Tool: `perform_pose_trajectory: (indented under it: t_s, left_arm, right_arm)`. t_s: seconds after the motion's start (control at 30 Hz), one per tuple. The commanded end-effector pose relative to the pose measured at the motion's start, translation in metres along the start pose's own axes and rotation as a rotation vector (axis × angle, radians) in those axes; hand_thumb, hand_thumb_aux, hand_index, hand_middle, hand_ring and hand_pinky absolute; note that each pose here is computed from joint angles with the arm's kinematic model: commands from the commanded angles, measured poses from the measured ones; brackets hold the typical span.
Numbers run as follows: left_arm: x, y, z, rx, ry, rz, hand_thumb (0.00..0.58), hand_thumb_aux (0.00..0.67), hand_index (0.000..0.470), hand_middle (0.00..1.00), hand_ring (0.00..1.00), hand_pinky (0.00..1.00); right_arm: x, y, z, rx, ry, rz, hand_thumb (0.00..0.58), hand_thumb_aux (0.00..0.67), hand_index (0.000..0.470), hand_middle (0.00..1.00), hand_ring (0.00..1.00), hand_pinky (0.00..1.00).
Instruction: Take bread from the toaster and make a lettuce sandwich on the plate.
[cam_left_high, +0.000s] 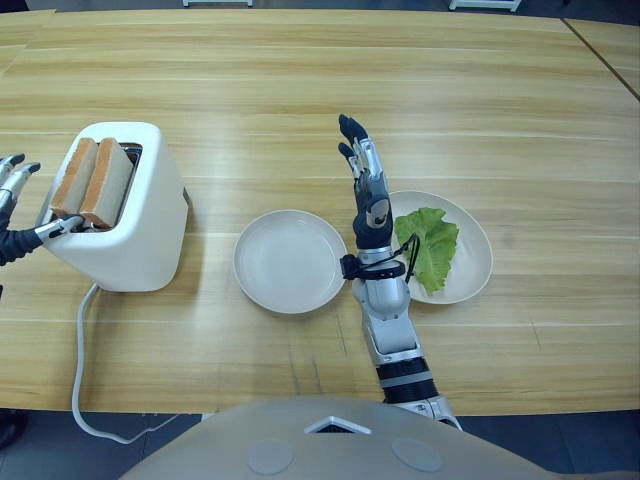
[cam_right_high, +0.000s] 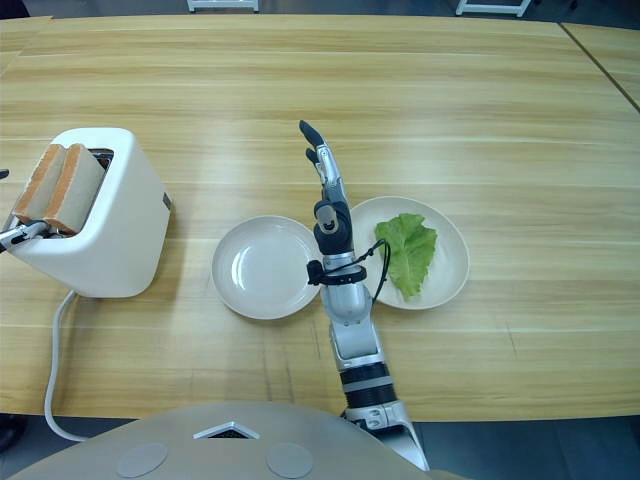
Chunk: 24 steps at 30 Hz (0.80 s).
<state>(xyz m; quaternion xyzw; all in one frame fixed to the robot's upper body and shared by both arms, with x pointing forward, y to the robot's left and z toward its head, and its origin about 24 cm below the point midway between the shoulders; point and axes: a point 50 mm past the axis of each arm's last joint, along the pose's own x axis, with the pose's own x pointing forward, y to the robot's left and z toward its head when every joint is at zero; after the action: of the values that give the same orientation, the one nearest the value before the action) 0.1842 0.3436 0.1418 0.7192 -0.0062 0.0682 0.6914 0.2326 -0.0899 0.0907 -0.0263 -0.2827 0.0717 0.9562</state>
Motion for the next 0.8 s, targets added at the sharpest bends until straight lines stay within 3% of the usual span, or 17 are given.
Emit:
perform_pose_trajectory:
  t_s: [0.03,0.43,0.57,0.8]
  left_arm:
    - [0.002,-0.001,0.005,0.002,-0.011,-0.003,0.120,0.074,0.052,0.00,0.00,0.00]
    - [0.008,-0.006,0.029,-0.066,-0.078,-0.016,0.164,0.102,0.072,0.00,0.00,0.00]
    - [0.008,-0.008,0.029,-0.070,-0.079,-0.022,0.271,0.181,0.127,0.00,0.00,0.00]
    - [0.008,-0.011,0.025,-0.067,-0.070,-0.028,0.379,0.276,0.194,0.00,0.00,0.00]
  right_arm:
    - [0.000,0.000,-0.001,0.005,0.009,0.000,0.000,0.000,0.000,0.00,0.00,0.00]
    - [0.000,0.000,-0.002,0.005,0.012,-0.005,0.000,0.000,0.000,0.00,0.00,0.00]
    - [0.000,0.001,-0.002,0.007,0.011,-0.006,0.000,0.000,0.000,0.00,0.00,0.00]
    - [0.001,0.001,-0.003,0.009,0.011,-0.003,0.000,0.000,0.000,0.00,0.00,0.00]
